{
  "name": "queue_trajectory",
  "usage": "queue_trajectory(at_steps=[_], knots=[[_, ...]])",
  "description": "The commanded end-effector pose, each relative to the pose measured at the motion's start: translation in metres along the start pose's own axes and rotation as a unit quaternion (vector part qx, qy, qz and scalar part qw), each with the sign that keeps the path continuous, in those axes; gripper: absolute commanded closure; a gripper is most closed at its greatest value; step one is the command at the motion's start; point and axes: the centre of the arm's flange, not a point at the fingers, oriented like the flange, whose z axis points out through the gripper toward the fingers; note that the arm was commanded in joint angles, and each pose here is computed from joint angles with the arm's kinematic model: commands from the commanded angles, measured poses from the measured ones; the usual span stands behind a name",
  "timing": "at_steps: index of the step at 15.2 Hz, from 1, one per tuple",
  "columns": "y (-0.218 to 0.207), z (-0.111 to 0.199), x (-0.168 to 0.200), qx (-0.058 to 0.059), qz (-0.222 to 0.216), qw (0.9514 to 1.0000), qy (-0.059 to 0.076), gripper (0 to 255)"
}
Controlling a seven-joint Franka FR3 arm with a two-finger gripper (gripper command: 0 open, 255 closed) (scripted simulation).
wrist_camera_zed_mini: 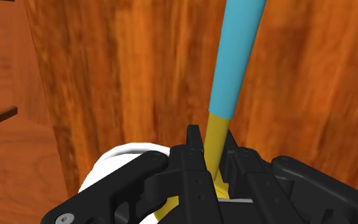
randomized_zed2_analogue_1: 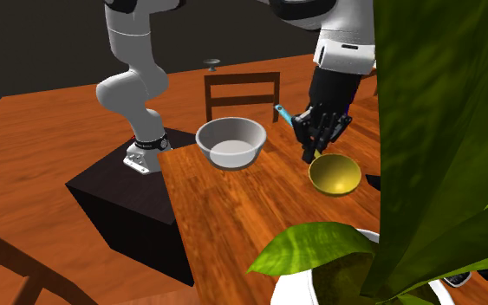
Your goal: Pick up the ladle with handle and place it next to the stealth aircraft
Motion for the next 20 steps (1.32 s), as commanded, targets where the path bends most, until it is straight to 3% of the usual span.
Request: queue_trajectory(at_steps=[1, 5, 20], knots=[[-0.026, -0.005, 0.005, 0.000, 0.000, 1.0000, 0.000, 255], [-0.079, -0.014, 0.015, 0.000, 0.000, 1.0000, 0.000, 255], [-0.093, 0.064, 0.009, 0.000, 0.000, 1.0000, 0.000, 255]])
